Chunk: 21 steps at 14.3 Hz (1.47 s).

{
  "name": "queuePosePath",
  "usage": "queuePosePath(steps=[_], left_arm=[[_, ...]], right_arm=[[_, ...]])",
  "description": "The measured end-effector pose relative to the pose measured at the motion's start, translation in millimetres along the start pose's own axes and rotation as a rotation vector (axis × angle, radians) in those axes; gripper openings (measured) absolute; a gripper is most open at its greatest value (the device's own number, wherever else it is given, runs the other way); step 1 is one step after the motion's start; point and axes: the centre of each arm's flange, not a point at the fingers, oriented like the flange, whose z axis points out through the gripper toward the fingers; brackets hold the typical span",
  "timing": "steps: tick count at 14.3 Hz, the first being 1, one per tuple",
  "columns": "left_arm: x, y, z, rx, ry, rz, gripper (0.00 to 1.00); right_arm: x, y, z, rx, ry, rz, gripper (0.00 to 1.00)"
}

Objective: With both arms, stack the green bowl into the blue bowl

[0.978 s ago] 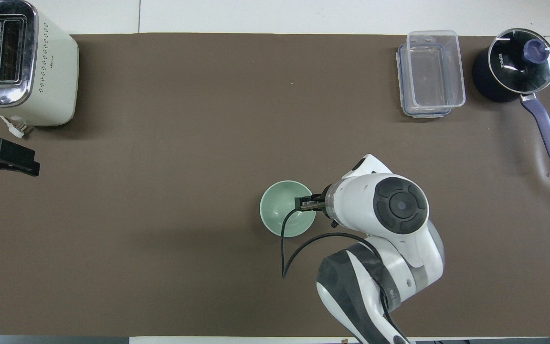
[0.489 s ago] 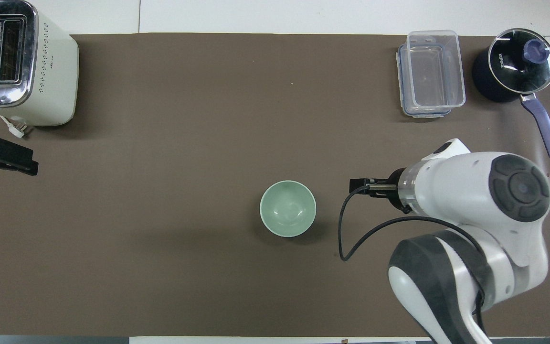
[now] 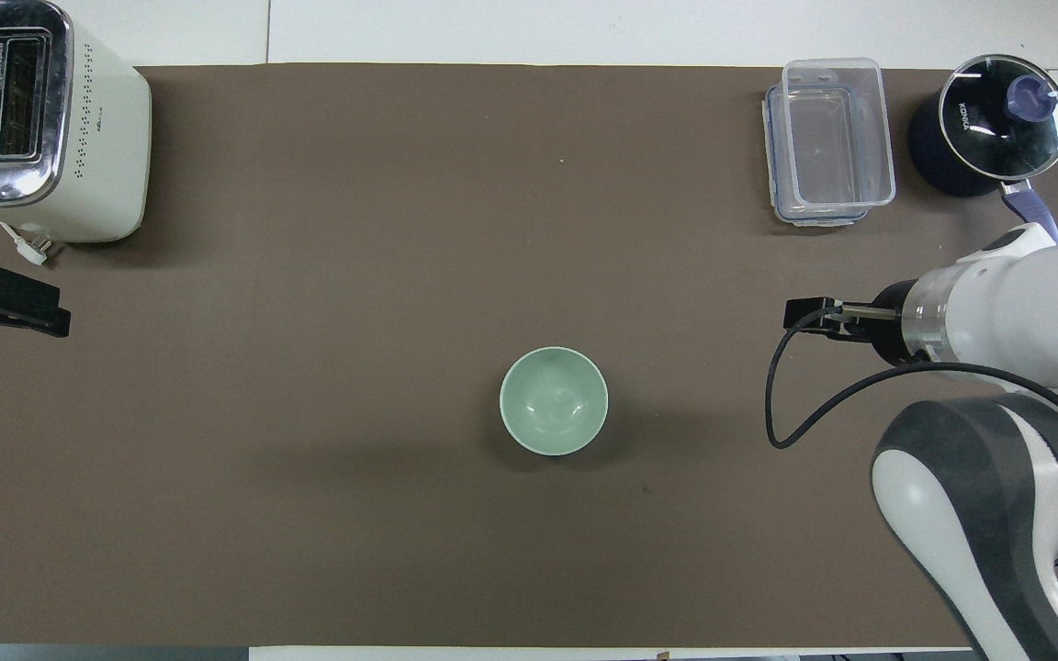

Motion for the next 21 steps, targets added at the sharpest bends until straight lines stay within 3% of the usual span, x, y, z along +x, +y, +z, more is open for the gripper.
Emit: queuePosePath(steps=[12,21], left_arm=[[-21,-3,-23,0.000,0.048,-0.019,1.00],[-31,-7,-2,0.002,0.013,-0.037,1.00]], right_arm=[[29,39,-28,-0.052,-0.020,-0.034,1.00],[49,41,-74,-0.059,-0.048,-0.041,1.00]])
